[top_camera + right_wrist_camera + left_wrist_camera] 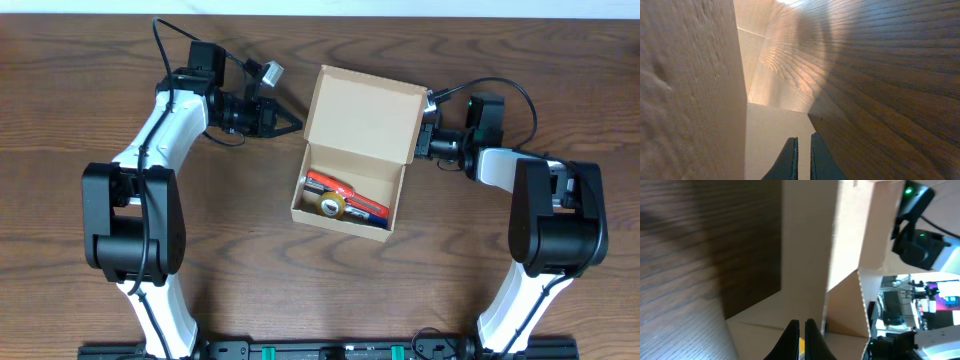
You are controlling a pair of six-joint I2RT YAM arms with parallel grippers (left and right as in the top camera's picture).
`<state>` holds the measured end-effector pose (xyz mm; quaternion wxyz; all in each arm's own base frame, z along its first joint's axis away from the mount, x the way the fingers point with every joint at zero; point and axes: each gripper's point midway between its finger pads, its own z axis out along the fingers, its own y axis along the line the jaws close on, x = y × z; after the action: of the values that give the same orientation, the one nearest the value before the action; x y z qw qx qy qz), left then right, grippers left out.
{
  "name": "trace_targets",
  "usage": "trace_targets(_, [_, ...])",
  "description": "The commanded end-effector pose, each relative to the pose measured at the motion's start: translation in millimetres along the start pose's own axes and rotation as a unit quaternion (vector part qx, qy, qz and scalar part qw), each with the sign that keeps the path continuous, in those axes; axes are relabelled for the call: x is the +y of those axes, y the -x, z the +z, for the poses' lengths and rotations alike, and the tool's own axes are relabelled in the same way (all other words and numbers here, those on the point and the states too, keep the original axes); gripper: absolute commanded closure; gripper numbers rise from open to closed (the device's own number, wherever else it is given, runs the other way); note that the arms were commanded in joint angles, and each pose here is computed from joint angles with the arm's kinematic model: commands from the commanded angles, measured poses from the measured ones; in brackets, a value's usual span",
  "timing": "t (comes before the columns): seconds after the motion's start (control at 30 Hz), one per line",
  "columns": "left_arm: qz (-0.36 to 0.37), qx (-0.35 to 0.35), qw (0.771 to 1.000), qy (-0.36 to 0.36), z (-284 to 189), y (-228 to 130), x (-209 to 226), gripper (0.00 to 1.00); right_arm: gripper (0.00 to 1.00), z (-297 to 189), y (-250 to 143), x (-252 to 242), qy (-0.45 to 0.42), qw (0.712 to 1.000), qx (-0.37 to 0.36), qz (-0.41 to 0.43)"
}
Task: Pack container
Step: 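Swing the lid over with the right gripper to close the box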
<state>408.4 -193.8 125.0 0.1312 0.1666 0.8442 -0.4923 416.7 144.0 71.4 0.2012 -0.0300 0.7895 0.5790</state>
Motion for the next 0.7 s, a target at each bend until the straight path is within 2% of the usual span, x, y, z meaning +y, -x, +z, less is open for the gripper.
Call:
trace_targets(0.0, [0.018, 0.007, 0.999, 0.035, -2, -1, 9, 0.94, 0.98, 4, -1, 15, 0.037, 0.999, 0.017, -0.033])
trace_targets(0.47, [0.015, 0.022, 0.997, 0.070, -5, -9, 21, 0.94, 0.98, 5, 8, 46, 0.099, 0.992, 0.040, -0.067])
trace_targets(0.67, [0.017, 0.002, 0.996, 0.084, -23, -2, 23, 0.94, 0.99, 13, 5, 58, 0.114, 0.989, 0.054, -0.078])
